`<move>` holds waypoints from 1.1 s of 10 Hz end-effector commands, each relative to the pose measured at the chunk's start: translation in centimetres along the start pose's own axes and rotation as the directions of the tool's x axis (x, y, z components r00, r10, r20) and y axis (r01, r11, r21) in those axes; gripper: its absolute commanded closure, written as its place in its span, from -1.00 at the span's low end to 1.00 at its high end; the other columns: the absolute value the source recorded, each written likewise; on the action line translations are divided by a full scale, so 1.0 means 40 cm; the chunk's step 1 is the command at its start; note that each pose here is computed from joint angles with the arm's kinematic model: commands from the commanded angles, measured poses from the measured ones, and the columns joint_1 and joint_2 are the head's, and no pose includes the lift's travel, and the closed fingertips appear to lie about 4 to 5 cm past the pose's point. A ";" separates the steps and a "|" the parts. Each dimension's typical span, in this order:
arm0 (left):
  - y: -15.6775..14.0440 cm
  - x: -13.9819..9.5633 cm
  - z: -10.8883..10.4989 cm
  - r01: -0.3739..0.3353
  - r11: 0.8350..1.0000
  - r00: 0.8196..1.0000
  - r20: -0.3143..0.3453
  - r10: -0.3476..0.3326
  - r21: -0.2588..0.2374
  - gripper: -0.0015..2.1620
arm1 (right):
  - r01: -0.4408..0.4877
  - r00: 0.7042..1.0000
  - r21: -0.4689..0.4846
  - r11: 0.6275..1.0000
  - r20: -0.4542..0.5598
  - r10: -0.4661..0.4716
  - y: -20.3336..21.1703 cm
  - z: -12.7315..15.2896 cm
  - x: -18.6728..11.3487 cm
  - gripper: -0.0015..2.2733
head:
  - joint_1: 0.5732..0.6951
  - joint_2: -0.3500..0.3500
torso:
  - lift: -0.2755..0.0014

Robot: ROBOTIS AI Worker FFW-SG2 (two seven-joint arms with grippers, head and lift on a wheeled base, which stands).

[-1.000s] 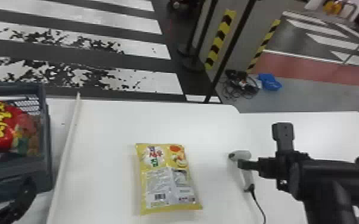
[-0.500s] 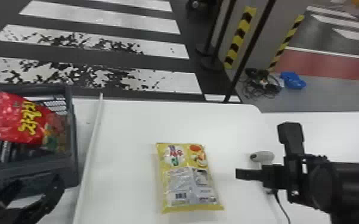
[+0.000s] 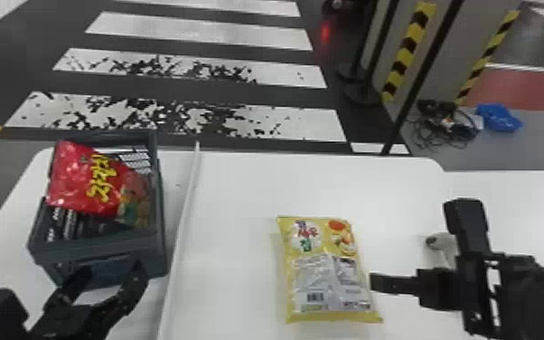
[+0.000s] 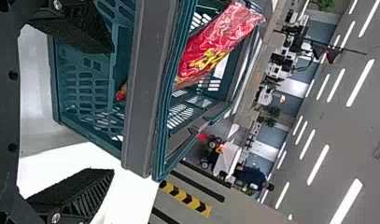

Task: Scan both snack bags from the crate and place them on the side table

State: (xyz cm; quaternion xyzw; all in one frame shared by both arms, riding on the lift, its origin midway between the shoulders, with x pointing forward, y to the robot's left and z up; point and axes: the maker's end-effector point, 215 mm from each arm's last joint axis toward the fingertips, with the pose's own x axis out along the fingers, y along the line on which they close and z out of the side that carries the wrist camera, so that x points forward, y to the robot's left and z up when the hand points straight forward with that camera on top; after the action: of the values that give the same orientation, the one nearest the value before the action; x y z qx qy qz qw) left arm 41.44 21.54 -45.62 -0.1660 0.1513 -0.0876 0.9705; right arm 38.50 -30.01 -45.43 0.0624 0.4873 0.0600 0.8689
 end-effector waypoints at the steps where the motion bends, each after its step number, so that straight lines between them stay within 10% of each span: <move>1: 0.000 0.001 -0.003 0.000 1.000 1.000 -0.002 0.000 -0.001 -0.92 | -0.046 0.998 0.018 0.999 -0.043 0.047 0.023 -0.043 0.022 -0.89 | 1.00 -0.35 | 0.30; 11: 0.005 0.009 -0.011 0.000 1.000 1.000 -0.004 0.000 -0.003 -0.92 | -0.183 0.968 0.128 0.975 -0.148 0.201 0.062 -0.122 0.132 -0.89 | 1.00 -0.20 | 0.30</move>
State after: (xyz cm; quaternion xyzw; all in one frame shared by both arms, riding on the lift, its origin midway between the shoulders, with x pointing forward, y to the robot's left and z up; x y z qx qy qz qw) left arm 41.66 21.52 -46.12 -0.1676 0.1533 -0.0871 0.9700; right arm 36.88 -26.41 -51.73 0.1530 0.5474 0.1216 0.8137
